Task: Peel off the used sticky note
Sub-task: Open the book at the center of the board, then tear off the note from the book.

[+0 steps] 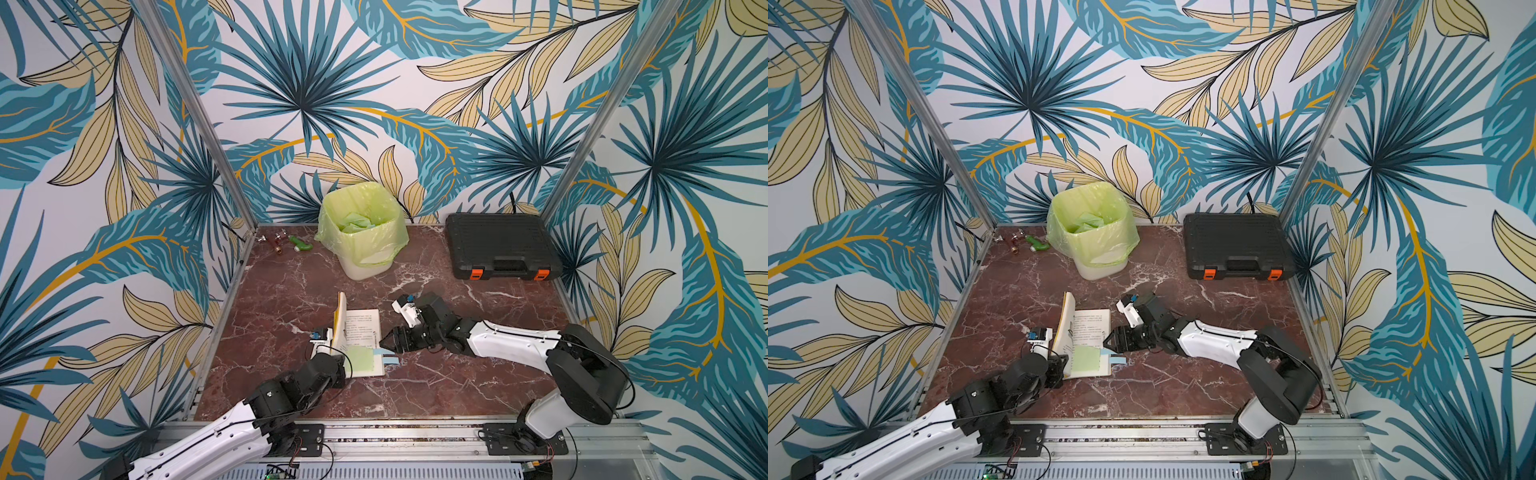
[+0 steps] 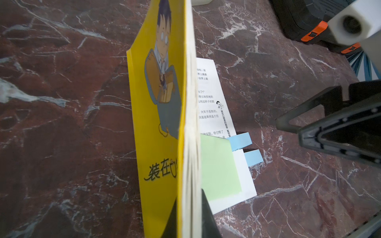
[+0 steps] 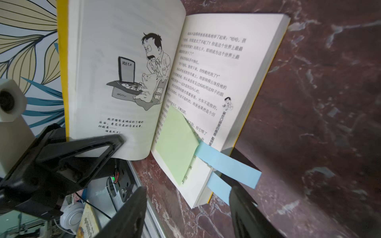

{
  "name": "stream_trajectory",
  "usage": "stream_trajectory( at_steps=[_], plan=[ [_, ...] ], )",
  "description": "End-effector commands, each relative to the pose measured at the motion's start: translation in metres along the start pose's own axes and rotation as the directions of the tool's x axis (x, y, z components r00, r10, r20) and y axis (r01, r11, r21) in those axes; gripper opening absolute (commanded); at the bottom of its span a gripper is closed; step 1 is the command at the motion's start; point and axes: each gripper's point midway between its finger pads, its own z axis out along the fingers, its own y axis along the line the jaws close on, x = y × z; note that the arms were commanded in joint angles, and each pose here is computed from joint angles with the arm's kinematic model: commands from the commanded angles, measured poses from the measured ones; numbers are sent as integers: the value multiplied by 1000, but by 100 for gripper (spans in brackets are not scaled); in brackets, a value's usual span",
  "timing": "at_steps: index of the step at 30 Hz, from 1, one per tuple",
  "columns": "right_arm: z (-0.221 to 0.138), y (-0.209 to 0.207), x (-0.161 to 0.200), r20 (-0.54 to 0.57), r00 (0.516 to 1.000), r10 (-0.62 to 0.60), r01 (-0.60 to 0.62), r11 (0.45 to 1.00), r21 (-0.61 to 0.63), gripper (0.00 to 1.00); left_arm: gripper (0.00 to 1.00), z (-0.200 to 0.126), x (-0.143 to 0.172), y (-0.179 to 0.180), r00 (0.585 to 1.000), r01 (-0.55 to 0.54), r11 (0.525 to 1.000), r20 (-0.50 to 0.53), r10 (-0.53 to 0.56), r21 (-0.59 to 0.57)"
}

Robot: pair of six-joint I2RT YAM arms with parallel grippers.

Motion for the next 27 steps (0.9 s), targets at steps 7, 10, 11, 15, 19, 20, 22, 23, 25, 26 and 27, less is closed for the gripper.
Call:
stream_trajectory(
  at_steps=[7,10,11,15,19,20,22,23,25,26,27],
  plan=[
    [37,27,24,-118,988,96,-109,989,-103,57,0,1,16,13,999,4,1000,-36,-5,-19],
    [43,24,27,-135,985,108,-122,988,-94,56,0,1,14,13,1000,1,1000,-29,-1,-16],
    [45,24,28,-138,984,113,-126,988,-93,55,0,0,14,13,1000,0,1000,-28,0,-15],
    [51,22,30,-147,981,123,-138,986,-95,55,0,1,14,12,1000,-2,1000,-28,2,-11],
    [56,20,32,-151,980,131,-145,985,-90,55,0,0,14,12,1000,-5,1000,-28,5,-9],
    [56,20,32,-152,979,133,-147,985,-90,54,0,0,13,12,1000,-5,1000,-27,4,-8],
    [58,19,33,-153,979,133,-147,985,-86,54,0,0,13,12,1000,-4,1000,-25,3,-6],
    [59,19,34,-155,979,133,-147,985,-86,54,0,0,13,12,1000,-3,1000,-25,3,-5],
    [60,20,33,-156,979,132,-147,985,-92,54,0,0,13,12,1000,1,1000,-23,-1,-4],
    [61,21,33,-157,979,130,-146,984,-98,54,0,0,13,12,1000,2,1000,-22,-2,-4],
    [62,22,32,-157,979,128,-145,984,-105,53,0,0,13,12,1000,2,1000,-22,-2,-3]
  ],
)
